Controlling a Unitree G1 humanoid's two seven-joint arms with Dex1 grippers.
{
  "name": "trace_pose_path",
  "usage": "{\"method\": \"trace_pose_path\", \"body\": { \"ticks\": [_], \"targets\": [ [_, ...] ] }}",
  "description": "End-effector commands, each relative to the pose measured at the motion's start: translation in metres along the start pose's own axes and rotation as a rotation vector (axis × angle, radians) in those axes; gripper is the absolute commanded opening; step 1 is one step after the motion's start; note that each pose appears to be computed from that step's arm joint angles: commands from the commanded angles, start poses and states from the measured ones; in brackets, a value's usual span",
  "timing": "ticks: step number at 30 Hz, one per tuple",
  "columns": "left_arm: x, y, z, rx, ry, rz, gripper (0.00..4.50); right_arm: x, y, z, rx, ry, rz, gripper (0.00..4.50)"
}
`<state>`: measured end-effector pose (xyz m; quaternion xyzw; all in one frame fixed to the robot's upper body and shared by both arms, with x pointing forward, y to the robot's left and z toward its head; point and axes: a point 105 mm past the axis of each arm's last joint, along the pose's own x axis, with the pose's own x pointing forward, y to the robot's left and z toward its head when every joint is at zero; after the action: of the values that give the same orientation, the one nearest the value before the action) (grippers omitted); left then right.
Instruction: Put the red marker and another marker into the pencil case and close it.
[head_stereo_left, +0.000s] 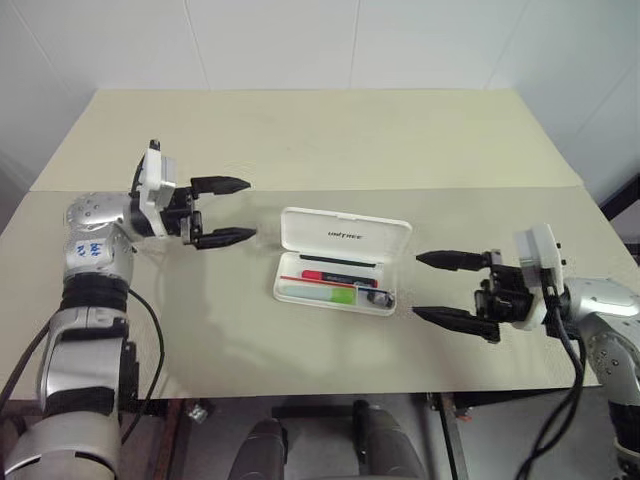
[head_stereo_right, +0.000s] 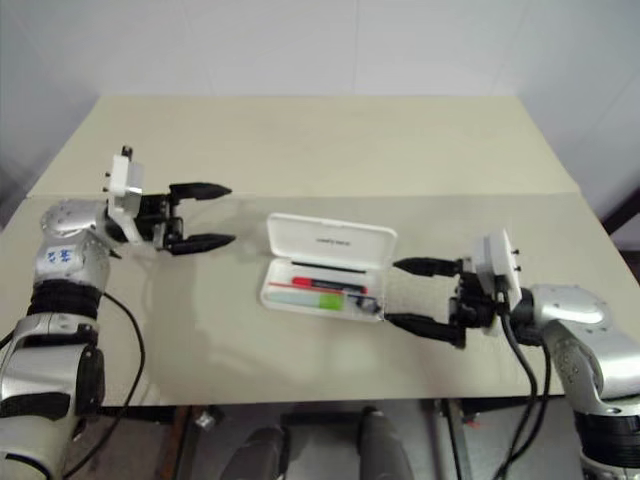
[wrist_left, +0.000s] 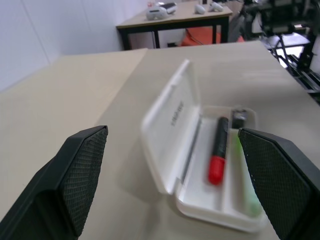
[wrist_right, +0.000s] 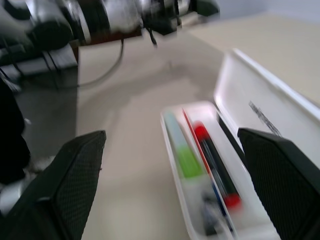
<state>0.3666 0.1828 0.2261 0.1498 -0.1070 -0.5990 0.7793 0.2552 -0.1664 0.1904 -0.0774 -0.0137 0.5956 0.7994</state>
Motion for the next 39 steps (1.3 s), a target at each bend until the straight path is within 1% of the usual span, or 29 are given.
{"method": "trace_pose_path", "body": {
  "ticks": [1,2,4,7,14,15,17,19,21,23,27,30,34,39],
  "targets": [
    [0.010,0.018,0.009,0.040,0.003,0.043,4.50,-0.013,-0.007,0.015,-0.089,-0.009,-0.030,4.47],
    [0.014,0.019,0.011,0.048,-0.006,0.035,4.10,-0.015,-0.007,0.015,-0.093,-0.009,-0.034,4.50],
    [0.024,0.023,0.013,0.054,0.002,0.027,3.64,-0.020,-0.006,0.015,-0.098,-0.006,-0.042,4.50],
    [0.031,0.028,0.013,0.056,0.018,0.048,2.61,-0.024,-0.004,0.014,-0.104,-0.005,-0.048,4.50],
    [0.042,0.031,0.000,0.022,0.113,0.057,0.23,-0.028,0.003,0.013,-0.119,-0.008,-0.093,4.50],
    [0.043,0.032,-0.001,0.018,0.123,0.068,0.02,-0.028,0.004,0.013,-0.119,-0.009,-0.098,4.50],
    [0.046,0.035,-0.007,0.018,0.169,0.095,0.02,-0.029,0.005,0.013,-0.119,-0.011,-0.109,4.50],
    [0.047,0.037,-0.016,0.033,0.247,0.124,0.02,-0.031,0.005,0.014,-0.122,-0.013,-0.119,4.50],
    [0.050,0.035,-0.026,0.033,0.305,0.117,0.02,-0.032,0.004,0.013,-0.124,-0.011,-0.130,4.50],
    [0.054,0.032,-0.032,0.022,0.333,0.098,0.02,-0.033,0.003,0.013,-0.125,-0.009,-0.134,4.50],
    [0.066,0.021,-0.036,-0.013,0.325,0.012,0.02,-0.035,0.003,0.014,-0.127,-0.004,-0.138,4.50],
    [0.073,0.008,-0.029,-0.019,0.296,-0.120,0.02,-0.037,0.003,0.015,-0.132,-0.003,-0.143,4.50],
    [0.066,-0.003,-0.025,-0.026,0.295,-0.249,0.02,-0.040,0.003,0.017,-0.134,-0.003,-0.146,4.50],
    [0.059,-0.013,-0.025,-0.013,0.327,-0.356,0.02,-0.043,0.004,0.017,-0.121,-0.004,-0.127,4.50]
  ]
}}
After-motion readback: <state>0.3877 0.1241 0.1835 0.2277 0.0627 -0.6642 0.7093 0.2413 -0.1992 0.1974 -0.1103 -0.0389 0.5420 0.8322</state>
